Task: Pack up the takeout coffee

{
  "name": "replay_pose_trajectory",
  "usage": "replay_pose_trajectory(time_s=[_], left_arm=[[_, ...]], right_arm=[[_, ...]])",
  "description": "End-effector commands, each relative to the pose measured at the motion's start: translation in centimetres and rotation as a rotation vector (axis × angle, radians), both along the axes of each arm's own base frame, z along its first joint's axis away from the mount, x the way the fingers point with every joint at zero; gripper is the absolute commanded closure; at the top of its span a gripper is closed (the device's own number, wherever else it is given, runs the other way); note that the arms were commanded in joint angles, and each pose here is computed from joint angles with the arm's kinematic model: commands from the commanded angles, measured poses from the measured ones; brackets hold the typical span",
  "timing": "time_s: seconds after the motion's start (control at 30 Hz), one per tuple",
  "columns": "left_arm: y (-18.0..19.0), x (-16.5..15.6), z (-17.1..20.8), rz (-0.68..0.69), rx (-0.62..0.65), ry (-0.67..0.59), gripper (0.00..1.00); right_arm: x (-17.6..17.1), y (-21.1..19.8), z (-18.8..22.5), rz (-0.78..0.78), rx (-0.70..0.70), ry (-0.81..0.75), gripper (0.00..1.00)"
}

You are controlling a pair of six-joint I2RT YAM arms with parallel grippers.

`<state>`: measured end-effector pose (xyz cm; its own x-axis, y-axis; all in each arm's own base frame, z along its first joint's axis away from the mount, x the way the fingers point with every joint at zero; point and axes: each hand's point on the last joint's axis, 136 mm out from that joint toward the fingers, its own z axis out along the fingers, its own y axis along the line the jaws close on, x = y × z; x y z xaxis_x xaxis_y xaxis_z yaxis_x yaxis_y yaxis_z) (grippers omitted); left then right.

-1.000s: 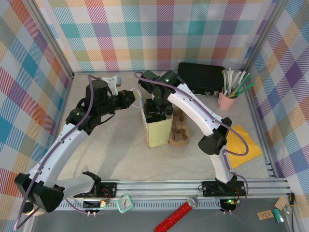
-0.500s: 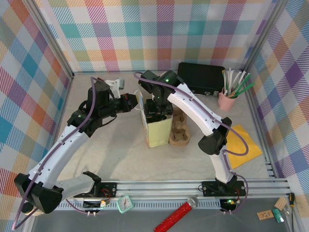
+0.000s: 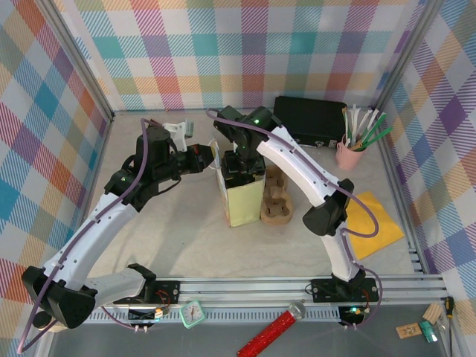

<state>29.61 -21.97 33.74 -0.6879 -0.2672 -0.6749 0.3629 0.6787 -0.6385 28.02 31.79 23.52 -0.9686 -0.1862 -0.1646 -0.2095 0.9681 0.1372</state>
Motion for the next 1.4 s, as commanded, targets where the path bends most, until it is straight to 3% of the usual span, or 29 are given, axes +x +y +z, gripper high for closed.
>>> replay_pose_trajectory(time_s=[0.0,1.37], left_arm=[[-0.5,-0.4,0.4,-0.018,-0.021,-0.012,1.00],[0.0,-0.6,0.3,0.002,-0.007,-0.015,1.00]], right_arm=[[-2.8,-2.8,-0.8,0.024,-0.115,0.132,0.37],[-2.8,-3.0,-3.2,0.050,-0.173,0.196,0.36]])
